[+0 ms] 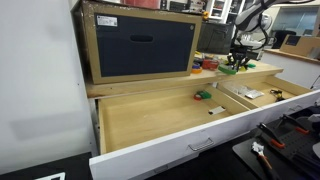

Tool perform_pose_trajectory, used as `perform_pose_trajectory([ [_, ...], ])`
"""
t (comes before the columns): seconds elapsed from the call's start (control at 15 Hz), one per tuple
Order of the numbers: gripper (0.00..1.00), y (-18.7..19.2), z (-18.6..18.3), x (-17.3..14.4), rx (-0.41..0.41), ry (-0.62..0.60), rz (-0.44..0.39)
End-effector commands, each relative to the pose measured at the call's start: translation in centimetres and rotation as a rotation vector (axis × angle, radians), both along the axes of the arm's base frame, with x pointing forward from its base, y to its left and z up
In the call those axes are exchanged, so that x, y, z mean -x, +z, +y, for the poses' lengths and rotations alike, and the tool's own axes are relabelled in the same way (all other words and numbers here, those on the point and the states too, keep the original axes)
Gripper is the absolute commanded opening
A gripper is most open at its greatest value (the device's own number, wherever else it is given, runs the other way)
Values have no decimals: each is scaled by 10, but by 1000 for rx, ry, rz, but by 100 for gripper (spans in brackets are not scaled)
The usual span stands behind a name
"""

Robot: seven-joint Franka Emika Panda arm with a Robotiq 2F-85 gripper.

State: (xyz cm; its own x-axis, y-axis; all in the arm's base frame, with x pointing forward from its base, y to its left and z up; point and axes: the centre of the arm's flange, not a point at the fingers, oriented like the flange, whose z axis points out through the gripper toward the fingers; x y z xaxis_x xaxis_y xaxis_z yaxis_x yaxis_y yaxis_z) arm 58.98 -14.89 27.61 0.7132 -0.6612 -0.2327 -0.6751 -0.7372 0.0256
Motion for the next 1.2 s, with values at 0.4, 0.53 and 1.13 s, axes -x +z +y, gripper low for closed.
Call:
perform_pose_trajectory([
  [0.4, 6, 21, 23, -30, 49, 13, -58],
  [0.53, 6, 24, 34, -36, 43, 28, -65],
  [1.13, 6, 4, 70, -49, 43, 62, -34],
])
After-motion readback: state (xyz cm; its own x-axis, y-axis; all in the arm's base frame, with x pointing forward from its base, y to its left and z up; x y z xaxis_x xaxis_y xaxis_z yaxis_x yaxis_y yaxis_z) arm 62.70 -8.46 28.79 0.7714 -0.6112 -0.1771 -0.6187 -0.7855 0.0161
